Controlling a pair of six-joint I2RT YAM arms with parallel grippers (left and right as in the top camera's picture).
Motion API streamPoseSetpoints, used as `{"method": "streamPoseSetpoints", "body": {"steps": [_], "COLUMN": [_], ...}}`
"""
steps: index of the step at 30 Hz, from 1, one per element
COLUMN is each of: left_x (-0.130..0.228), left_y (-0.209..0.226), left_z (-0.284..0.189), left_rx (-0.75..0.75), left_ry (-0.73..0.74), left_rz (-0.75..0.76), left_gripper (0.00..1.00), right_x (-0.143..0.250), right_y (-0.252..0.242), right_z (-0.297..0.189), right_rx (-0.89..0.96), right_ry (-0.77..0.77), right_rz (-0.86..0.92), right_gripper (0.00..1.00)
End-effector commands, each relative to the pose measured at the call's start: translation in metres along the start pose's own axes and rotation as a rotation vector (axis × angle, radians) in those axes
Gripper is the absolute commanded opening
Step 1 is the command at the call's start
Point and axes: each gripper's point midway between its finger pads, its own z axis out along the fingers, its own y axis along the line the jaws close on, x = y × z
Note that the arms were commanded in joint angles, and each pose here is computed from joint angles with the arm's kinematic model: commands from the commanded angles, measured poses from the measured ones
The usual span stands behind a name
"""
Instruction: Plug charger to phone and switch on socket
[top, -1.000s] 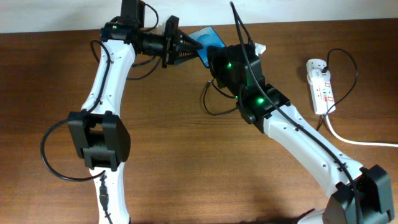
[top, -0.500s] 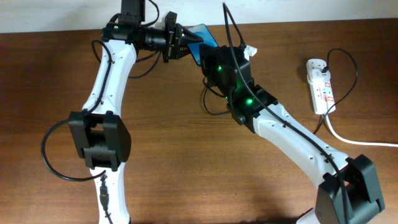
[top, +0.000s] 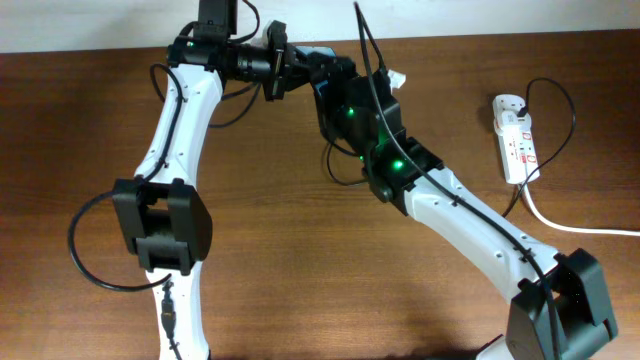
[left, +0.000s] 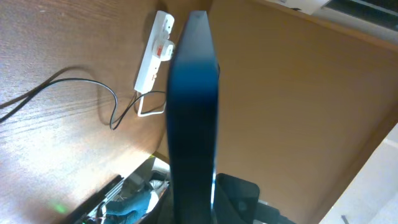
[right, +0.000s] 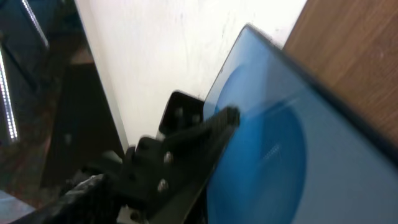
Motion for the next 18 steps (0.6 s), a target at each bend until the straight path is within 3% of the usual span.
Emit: {"method": "streamPoseSetpoints", "body": {"steps": [1,4,6,8,10,11,13,18], "left_x": [-0.006,-0.025,-0.024,-0.028,-0.028,-0.026,-0.028,-0.029], "left_y": [-0.014,0.010,0.028,0.037,0.042,0.046,0.050,0.053], "left_z": [-0.028,-0.048,-0.063,-0.082,-0.091,-0.094,-0.103,-0.112], "left_rx": [0.019,-0.074,-0.124,-0.140,-0.148,-0.153,-0.160,-0.162], "left_ry": [-0.058,-0.148,-0.142,-0.154,-0.156,-0.150,-0.157,-0.168], "left_rz": [0.204,0.285,0.343,0.397,0.423,0.409,0.440,0.415], "left_gripper": [0.00,0.00,0.00,0.00,0.00,0.00,0.00,0.00], "right_x": [-0.021,-0.028,-0.043,-0.079,-0.091,-0.087,-0.076,-0.037], "right_y": [0.004,-0.030,-0.079,-0.104,-0.110,-0.109,-0.129,-0.189], "right_z": [0.001,-0.002,-0.023,-0.043,-0.049,-0.049,-0.042,0.012], "right_rx": [0.000,0.124,0.312,0.443,0.444,0.416,0.452,0.567], "right_ry": [0.008,0.109,0.236,0.215,0.264,0.313,0.372,0.574], "right_rz": [-0.228,-0.397,-0.501,-0.558,-0.623,-0.725,-0.738,-0.698], "right_gripper": [0.98,0.98,0.98,0.98,1.00,0.84,0.67,0.53]}}
